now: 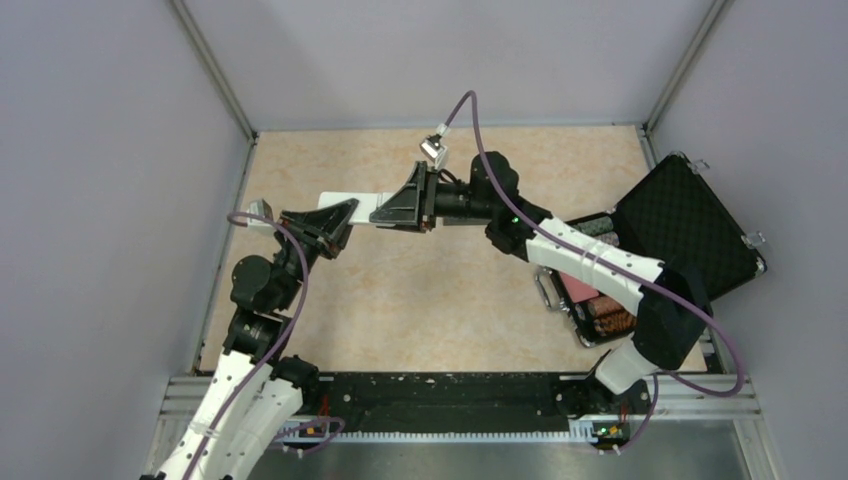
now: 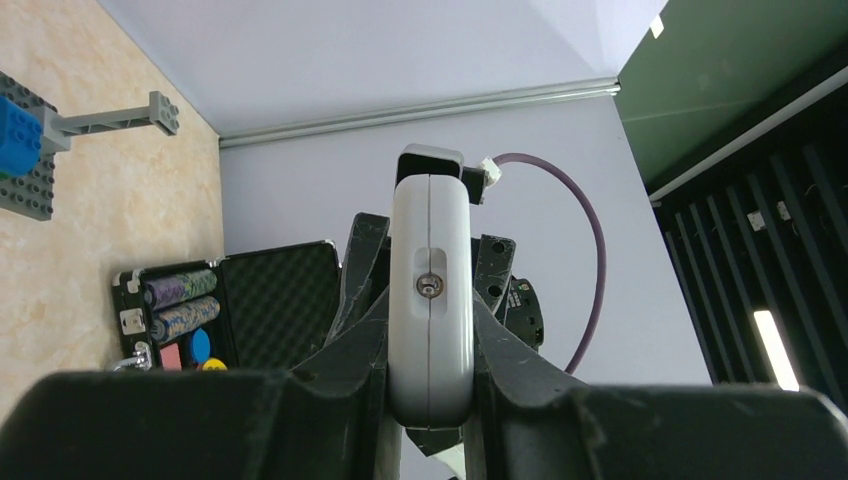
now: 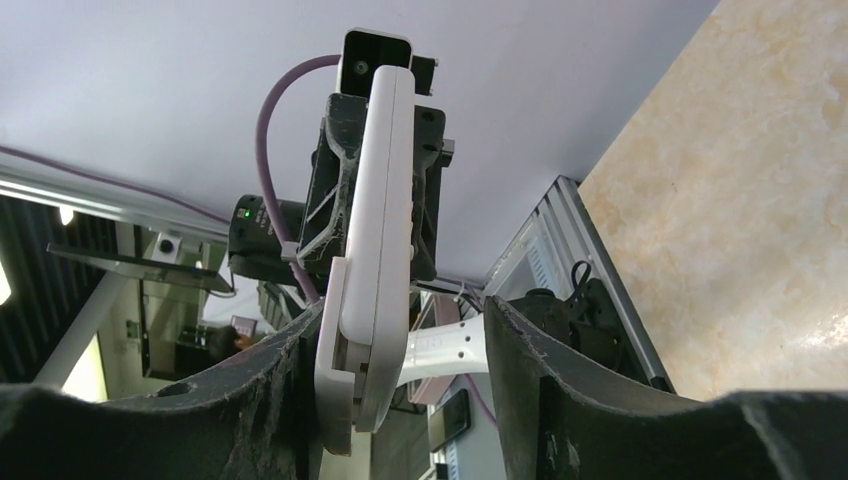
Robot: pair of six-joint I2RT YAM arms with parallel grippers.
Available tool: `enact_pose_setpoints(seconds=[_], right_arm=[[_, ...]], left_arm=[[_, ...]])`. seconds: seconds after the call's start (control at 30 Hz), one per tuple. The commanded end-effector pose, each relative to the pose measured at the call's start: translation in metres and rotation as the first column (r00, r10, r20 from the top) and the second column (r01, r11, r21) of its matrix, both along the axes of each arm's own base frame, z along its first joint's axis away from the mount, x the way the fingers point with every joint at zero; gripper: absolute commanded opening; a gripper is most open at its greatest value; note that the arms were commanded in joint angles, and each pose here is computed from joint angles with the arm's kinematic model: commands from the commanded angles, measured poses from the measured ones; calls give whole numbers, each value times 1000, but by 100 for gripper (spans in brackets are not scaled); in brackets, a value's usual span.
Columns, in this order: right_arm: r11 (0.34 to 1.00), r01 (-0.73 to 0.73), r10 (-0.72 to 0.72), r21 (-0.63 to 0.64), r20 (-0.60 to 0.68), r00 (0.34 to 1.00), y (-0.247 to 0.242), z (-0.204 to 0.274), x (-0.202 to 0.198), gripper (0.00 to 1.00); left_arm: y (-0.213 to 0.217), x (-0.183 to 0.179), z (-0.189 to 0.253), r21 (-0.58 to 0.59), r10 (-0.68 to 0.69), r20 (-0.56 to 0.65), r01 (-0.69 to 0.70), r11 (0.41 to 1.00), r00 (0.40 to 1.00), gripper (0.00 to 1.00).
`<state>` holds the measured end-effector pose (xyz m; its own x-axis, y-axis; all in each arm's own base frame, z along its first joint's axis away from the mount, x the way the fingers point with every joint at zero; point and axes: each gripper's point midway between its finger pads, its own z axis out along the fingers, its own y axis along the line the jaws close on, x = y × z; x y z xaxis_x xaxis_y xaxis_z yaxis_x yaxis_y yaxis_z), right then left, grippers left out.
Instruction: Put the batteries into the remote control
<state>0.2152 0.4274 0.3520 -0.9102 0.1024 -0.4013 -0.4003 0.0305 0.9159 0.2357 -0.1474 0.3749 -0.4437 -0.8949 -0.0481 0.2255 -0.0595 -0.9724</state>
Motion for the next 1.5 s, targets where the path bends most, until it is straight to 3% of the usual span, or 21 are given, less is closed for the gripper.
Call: enact_pose_setpoints(seconds=[0.0, 0.7, 1.47], right_arm=[[999, 27, -28, 20, 15, 1000, 2, 13, 13, 54], [999, 23, -23, 48, -13, 1000, 1, 22, 17, 61], [994, 70, -62, 87, -99, 993, -21, 15, 17, 59]], left_arm=[[4, -16, 38, -64, -12, 103, 18, 998, 995, 0], [5, -7, 3, -28, 11, 8, -11, 1000, 1000, 0], [6, -4, -8, -24, 22, -13, -22, 999, 1000, 0]])
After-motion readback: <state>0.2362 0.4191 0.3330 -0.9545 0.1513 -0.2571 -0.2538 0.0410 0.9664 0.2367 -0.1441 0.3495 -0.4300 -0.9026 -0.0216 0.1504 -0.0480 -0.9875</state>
